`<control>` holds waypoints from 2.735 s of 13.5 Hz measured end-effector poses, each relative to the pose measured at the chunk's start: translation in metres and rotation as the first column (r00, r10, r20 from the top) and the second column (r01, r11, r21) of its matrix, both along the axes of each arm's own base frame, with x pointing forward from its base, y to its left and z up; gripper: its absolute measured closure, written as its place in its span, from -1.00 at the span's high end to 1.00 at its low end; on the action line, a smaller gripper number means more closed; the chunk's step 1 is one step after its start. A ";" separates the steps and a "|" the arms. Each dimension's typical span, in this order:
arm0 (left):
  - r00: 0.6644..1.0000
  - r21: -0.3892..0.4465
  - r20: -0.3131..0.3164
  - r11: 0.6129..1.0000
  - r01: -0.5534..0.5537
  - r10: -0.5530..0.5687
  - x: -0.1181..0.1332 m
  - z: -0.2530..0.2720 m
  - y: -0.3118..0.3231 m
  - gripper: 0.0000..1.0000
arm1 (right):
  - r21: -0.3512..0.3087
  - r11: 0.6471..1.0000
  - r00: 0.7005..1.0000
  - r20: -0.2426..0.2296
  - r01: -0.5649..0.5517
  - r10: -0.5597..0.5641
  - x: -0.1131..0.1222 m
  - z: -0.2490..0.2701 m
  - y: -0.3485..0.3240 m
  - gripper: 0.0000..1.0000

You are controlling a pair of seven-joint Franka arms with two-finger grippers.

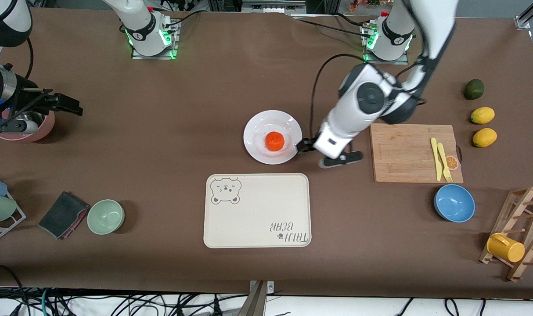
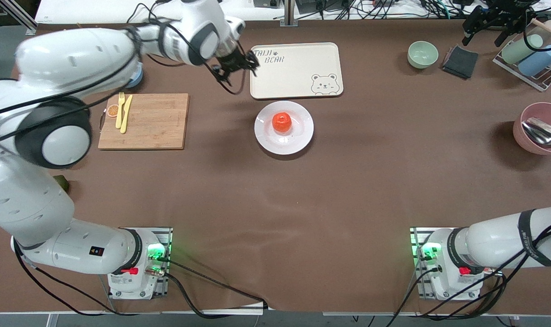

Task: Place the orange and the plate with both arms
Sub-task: 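Open the left gripper and withdraw it toward the cutting board, then reach the right gripper to the white plate rim and grip it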

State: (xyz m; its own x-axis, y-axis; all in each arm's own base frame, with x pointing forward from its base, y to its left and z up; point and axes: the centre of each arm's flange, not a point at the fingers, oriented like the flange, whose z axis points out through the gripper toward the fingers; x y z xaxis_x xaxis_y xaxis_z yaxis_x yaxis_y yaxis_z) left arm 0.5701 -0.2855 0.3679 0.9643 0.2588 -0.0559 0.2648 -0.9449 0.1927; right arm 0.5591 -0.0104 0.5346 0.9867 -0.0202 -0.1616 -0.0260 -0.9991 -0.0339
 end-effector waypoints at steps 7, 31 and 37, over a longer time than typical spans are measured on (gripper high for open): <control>0.996 0.115 -0.040 0.990 -0.078 0.083 -0.017 0.126 0.139 1.00 | 0.002 0.999 0.999 -0.033 -0.034 0.034 0.002 -0.012 0.019 1.00; 0.987 0.230 -0.161 0.972 0.055 -0.018 -0.013 0.240 0.268 1.00 | 0.747 0.664 0.997 -0.036 -0.023 0.075 0.027 -0.284 0.283 0.99; 0.981 0.225 -0.191 0.972 0.071 -0.028 -0.013 0.209 0.269 1.00 | 0.847 0.519 0.993 0.080 -0.112 0.083 -0.020 -0.376 0.301 0.89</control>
State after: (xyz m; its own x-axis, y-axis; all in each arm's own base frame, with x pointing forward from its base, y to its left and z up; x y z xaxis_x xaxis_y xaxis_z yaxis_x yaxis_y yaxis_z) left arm 0.5571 -0.0169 0.5769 0.9546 0.2379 -0.1793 0.2271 -0.9707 -0.0788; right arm 0.5393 0.2908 0.1589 0.9777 0.2087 -0.0230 0.0847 -0.4922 -0.8664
